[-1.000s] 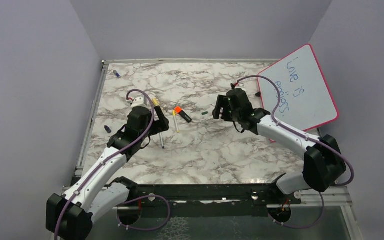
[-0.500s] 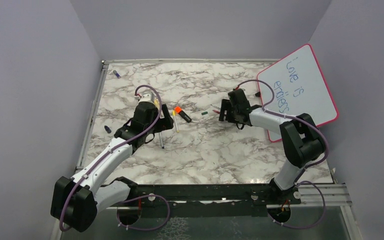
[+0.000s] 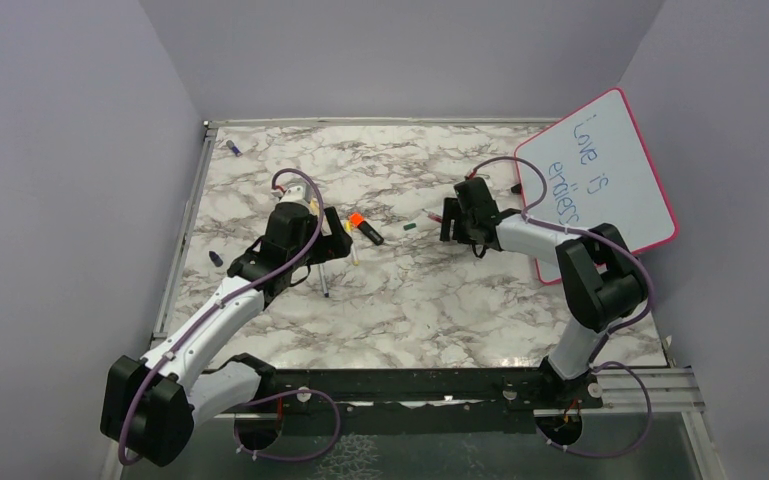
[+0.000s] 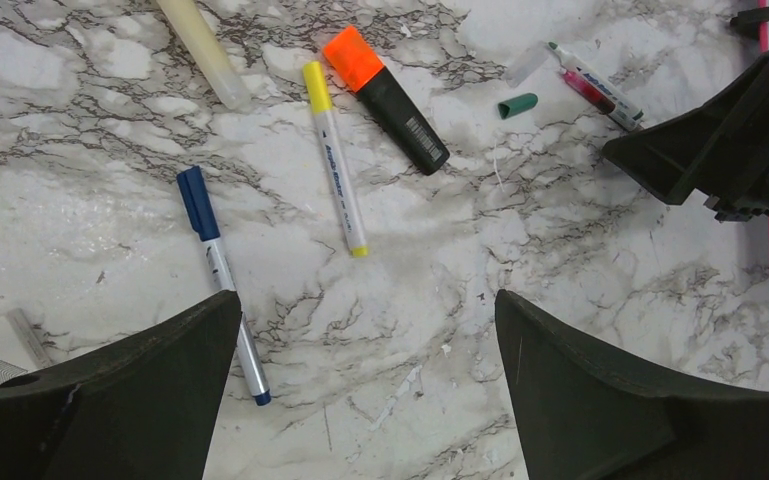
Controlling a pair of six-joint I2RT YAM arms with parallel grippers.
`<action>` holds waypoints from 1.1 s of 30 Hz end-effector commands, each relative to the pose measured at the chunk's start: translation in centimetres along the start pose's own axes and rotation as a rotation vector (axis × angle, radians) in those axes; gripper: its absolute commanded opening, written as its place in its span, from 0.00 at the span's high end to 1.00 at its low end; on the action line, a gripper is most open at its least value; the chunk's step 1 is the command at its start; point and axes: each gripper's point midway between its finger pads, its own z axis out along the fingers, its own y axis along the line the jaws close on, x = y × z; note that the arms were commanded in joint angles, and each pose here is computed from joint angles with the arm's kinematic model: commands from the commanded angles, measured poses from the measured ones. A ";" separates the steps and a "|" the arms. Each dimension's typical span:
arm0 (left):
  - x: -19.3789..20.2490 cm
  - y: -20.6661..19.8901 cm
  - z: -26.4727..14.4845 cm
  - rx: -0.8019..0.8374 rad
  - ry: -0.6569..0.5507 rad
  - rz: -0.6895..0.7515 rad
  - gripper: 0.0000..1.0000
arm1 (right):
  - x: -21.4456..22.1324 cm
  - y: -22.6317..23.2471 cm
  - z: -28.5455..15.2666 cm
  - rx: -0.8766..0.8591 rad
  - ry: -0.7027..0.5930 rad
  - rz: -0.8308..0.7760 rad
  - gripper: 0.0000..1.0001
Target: Insert the pens into the pen caps
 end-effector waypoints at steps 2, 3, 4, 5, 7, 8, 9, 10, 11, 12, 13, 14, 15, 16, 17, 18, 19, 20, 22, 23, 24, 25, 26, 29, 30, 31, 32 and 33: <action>-0.2 -1.0 -0.2 0.068 -0.013 0.012 0.05 | -3.1 -0.8 -0.1 0.068 -0.103 -0.021 0.22; -0.1 -1.0 -0.1 0.069 -0.010 0.013 0.05 | -3.1 -1.0 0.1 0.077 -0.104 -0.031 0.22; -0.1 -1.0 0.0 0.068 -0.009 0.014 0.05 | -3.0 -0.9 0.4 0.075 -0.103 -0.045 0.23; -0.1 -1.0 0.1 0.066 -0.005 0.015 0.05 | -2.9 -0.7 0.7 0.059 -0.099 -0.066 0.23; -0.1 -1.0 0.3 0.064 -0.003 0.016 0.05 | -2.6 -0.2 1.4 0.031 -0.084 -0.114 0.23; 0.0 -0.9 0.4 0.062 0.002 0.017 0.05 | -2.4 -0.1 1.8 0.024 -0.070 -0.126 0.23; 0.0 -1.0 0.5 0.062 0.004 0.019 0.05 | -2.0 0.2 2.0 0.011 -0.055 -0.140 0.23; 0.0 -0.9 0.6 0.058 0.007 0.020 0.05 | -1.8 0.4 2.2 -0.004 -0.043 -0.147 0.24; 0.1 -0.9 0.7 0.058 0.009 0.021 0.05 | -1.5 0.6 2.3 -0.014 -0.036 -0.151 0.25; 0.1 -0.9 0.7 0.057 0.011 0.021 0.05 | -1.3 0.7 2.4 -0.023 -0.028 -0.151 0.26; 0.1 -0.9 0.8 0.057 0.012 0.021 0.05 | -1.1 0.7 2.4 -0.025 -0.021 -0.149 0.28; 0.2 -0.8 0.8 0.055 0.014 0.021 0.05 | -1.0 0.7 2.3 -0.027 -0.013 -0.145 0.32; 0.2 -0.8 0.8 0.053 0.014 0.020 0.05 | -0.9 0.7 2.1 -0.032 -0.007 -0.147 0.36; 0.2 -0.8 0.9 0.053 0.015 0.020 0.05 | -0.8 0.7 1.9 -0.034 -0.001 -0.147 0.41; 0.2 -0.8 0.9 0.054 0.016 0.021 0.05 | -0.7 0.7 1.7 -0.035 0.004 -0.146 0.46; 0.3 -1.0 0.9 0.064 0.022 0.022 0.05 | -0.6 0.7 1.6 -0.039 0.009 -0.149 0.50; 0.4 -1.2 1.0 0.077 0.029 0.023 0.05 | -0.5 0.8 1.4 -0.044 0.012 -0.151 0.54; 0.3 -1.4 1.0 0.084 0.027 0.024 0.05 | -0.5 0.9 1.3 -0.053 0.016 -0.154 0.58; 0.3 -1.7 1.1 0.099 0.028 0.026 0.05 | -0.3 1.3 1.1 -0.081 0.025 -0.164 0.65; 0.3 -1.8 1.1 0.105 0.028 0.027 0.05 | -0.2 1.6 1.1 -0.096 0.031 -0.168 0.69; 0.3 -1.8 1.1 0.107 0.030 0.027 0.05 | -0.2 1.9 1.1 -0.114 0.038 -0.174 0.70; 0.3 -1.9 1.1 0.108 0.029 0.028 0.05 | -0.2 2.2 1.0 -0.132 0.041 -0.181 0.70; 0.3 -1.9 1.1 0.109 0.030 0.029 0.05 | -0.1 2.5 1.1 -0.148 0.044 -0.189 0.70; 0.5 -1.8 1.2 0.106 0.034 0.029 0.05 | -0.2 3.0 1.4 -0.172 0.043 -0.207 0.64; 0.4 -1.8 1.2 0.107 0.034 0.029 0.05 | -0.2 3.0 1.7 -0.171 0.042 -0.211 0.61; 0.5 -1.8 1.2 0.106 0.035 0.029 0.05 | -0.2 3.0 2.0 -0.167 0.042 -0.213 0.60; 0.5 -1.8 1.2 0.106 0.036 0.029 0.05 | -0.3 3.0 2.3 -0.159 0.042 -0.216 0.59; 0.5 -1.8 1.2 0.106 0.037 0.029 0.05 | -0.4 2.9 2.6 -0.150 0.045 -0.217 0.58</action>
